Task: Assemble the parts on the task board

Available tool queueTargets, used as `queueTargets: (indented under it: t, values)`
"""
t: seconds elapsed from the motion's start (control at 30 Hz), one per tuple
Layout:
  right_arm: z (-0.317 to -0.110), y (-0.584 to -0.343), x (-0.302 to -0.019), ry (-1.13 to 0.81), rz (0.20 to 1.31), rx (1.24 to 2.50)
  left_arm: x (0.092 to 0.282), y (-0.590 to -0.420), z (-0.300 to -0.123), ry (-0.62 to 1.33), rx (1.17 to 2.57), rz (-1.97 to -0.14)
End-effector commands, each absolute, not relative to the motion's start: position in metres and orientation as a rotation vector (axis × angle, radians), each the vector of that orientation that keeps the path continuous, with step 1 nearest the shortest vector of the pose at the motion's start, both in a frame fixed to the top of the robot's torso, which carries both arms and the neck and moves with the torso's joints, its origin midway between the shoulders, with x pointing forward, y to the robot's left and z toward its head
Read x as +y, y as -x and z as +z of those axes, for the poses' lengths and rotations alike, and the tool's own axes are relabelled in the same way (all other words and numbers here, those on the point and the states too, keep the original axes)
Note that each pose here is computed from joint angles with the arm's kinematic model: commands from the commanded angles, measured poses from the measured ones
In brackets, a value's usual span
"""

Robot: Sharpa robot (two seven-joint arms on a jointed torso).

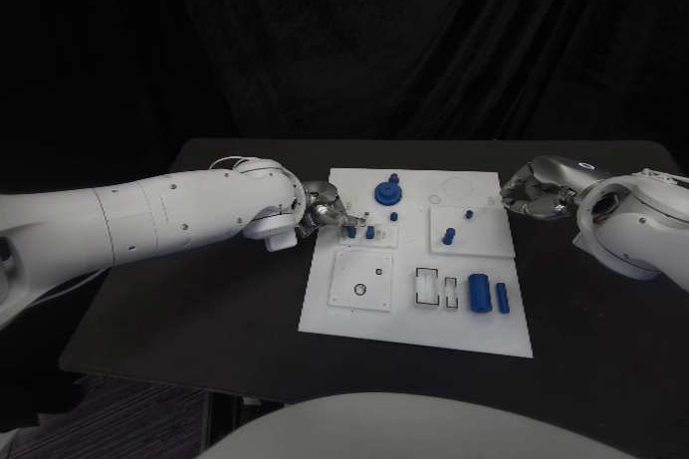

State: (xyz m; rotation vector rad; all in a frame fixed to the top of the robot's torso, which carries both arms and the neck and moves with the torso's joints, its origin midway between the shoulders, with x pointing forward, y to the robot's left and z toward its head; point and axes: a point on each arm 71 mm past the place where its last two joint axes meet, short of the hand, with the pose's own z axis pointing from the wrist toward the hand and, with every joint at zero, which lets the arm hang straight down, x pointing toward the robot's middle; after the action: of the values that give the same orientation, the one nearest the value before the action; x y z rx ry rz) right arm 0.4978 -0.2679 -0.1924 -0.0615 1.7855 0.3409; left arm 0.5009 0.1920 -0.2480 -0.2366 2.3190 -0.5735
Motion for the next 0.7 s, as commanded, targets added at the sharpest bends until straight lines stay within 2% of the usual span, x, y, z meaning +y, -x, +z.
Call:
queueTargets:
  t: [0.03,0.7]
  values:
    - [-0.1942,-0.4974,-0.2694,0.054,0.321,1.798,0.1930,-0.4986,-0.2527,0.239,2.329,-0.572]
    - [-0.1946,-0.4975,-0.2698,0.051,0.315,1.803,0.1943,-0.4990,-0.2520,0.244,2.317,-0.579]
